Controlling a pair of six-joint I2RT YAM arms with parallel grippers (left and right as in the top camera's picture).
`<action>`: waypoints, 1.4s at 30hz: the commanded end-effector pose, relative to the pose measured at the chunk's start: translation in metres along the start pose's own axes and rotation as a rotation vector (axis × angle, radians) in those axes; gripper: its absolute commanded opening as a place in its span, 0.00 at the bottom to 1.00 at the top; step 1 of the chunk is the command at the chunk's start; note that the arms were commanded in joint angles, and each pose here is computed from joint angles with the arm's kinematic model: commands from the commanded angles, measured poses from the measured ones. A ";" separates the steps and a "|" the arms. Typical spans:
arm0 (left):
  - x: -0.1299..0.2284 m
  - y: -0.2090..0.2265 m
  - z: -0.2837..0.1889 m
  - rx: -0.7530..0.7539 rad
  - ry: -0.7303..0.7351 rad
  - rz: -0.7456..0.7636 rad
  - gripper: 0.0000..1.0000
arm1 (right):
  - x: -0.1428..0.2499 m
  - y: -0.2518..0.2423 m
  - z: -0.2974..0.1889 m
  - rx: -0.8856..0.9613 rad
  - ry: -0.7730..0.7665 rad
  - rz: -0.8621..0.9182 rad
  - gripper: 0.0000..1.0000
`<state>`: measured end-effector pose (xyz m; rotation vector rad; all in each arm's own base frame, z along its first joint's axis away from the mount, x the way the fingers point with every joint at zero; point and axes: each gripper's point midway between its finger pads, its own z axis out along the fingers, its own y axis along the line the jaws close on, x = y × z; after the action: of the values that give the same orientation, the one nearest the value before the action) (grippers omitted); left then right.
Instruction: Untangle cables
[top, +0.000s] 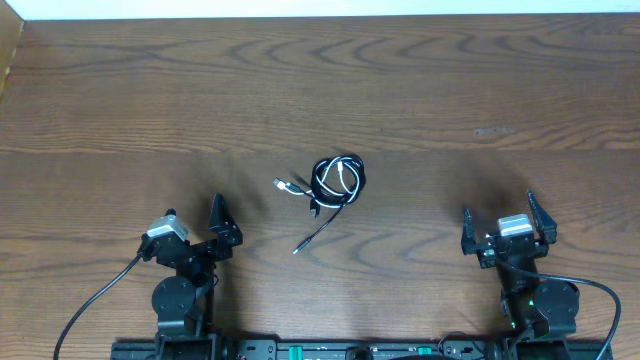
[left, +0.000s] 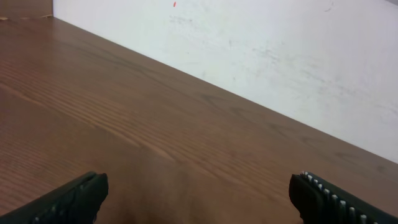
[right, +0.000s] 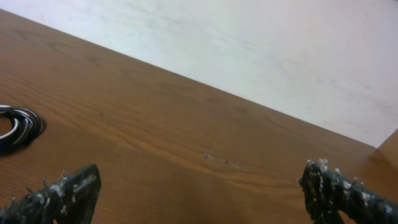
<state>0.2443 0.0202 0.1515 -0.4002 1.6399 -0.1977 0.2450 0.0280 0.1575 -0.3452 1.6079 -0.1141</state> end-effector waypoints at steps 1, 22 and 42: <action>0.017 0.009 0.001 -0.032 0.053 0.014 0.98 | 0.000 -0.001 0.000 0.005 0.000 0.018 0.99; 0.017 0.009 0.001 -0.032 0.052 0.014 0.98 | 0.000 -0.001 0.000 0.004 0.000 0.018 0.99; 0.017 0.009 0.001 -0.033 0.053 0.093 0.98 | 0.000 -0.001 0.000 0.004 0.000 0.018 0.99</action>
<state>0.2443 0.0203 0.1515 -0.3575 1.6483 -0.1584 0.2450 0.0279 0.1575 -0.3449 1.6079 -0.1144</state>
